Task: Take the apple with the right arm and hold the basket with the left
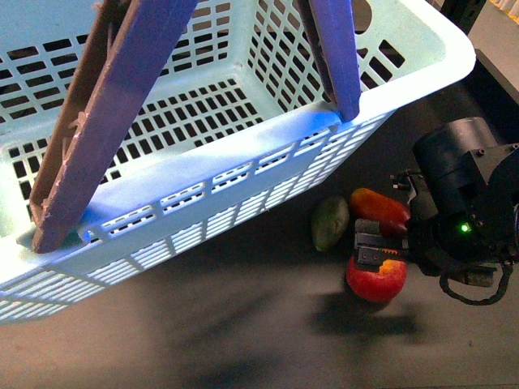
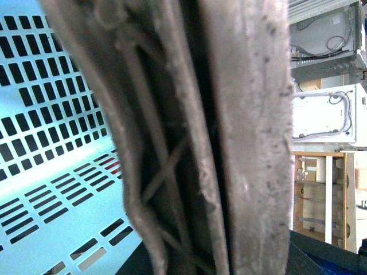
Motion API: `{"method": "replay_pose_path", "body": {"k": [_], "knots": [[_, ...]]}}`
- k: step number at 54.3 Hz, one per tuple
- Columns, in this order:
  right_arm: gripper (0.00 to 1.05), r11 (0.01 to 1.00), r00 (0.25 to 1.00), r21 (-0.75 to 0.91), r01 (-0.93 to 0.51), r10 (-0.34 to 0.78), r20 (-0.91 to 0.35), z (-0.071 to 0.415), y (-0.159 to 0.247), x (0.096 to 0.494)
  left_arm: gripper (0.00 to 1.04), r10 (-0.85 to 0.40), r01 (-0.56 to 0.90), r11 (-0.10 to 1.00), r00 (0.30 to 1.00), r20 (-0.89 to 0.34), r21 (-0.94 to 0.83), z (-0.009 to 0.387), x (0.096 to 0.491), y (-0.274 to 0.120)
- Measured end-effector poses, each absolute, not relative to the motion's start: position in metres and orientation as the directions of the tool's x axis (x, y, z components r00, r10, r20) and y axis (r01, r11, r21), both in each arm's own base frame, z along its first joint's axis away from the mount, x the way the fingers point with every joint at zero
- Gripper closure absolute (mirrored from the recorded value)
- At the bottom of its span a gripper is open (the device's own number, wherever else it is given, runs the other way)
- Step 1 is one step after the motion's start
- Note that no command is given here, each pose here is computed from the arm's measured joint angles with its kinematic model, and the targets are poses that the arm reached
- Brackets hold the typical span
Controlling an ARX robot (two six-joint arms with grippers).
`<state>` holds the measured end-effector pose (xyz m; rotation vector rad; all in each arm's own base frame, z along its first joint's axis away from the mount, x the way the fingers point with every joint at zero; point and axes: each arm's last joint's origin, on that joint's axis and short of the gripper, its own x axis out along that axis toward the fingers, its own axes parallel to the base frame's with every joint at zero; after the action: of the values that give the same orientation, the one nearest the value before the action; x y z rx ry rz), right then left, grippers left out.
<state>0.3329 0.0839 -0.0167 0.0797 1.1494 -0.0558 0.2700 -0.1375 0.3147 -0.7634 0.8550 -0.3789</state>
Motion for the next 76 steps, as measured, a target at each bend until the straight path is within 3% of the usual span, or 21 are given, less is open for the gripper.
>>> {"method": "replay_pose_path", "body": {"k": [32, 40, 56, 68, 76], "knots": [[0.09, 0.997, 0.353, 0.053, 0.051, 0.032, -0.935, -0.043, 0.092, 0.342, 0.89, -0.582, 0.005, 0.679, 0.614, -0.534, -0.734, 0.315, 0.27, -0.138], [0.25, 0.997, 0.353, 0.054, 0.049, 0.033, -0.935, -0.043, 0.09, 0.343, 0.89, -0.582, 0.005, 0.679, 0.613, -0.534, -0.734, 0.315, 0.27, -0.138], [0.25, 0.997, 0.358, 0.025, 0.068, -0.002, -0.934, -0.043, 0.085, 0.344, 0.89, -0.582, 0.005, 0.679, 0.613, -0.534, -0.734, 0.315, 0.27, -0.138], [0.25, 0.953, 0.422, -0.102, 0.285, -0.22, -0.88, -0.016, 0.049, 0.345, 0.89, -0.581, 0.005, 0.68, 0.614, -0.534, -0.733, 0.315, 0.27, -0.137], [0.25, 0.932, 0.52, -0.06, 0.358, -0.252, -0.816, 0.025, 0.029, 0.348, 0.89, -0.581, 0.005, 0.679, 0.614, -0.534, -0.734, 0.315, 0.27, -0.137]]}}
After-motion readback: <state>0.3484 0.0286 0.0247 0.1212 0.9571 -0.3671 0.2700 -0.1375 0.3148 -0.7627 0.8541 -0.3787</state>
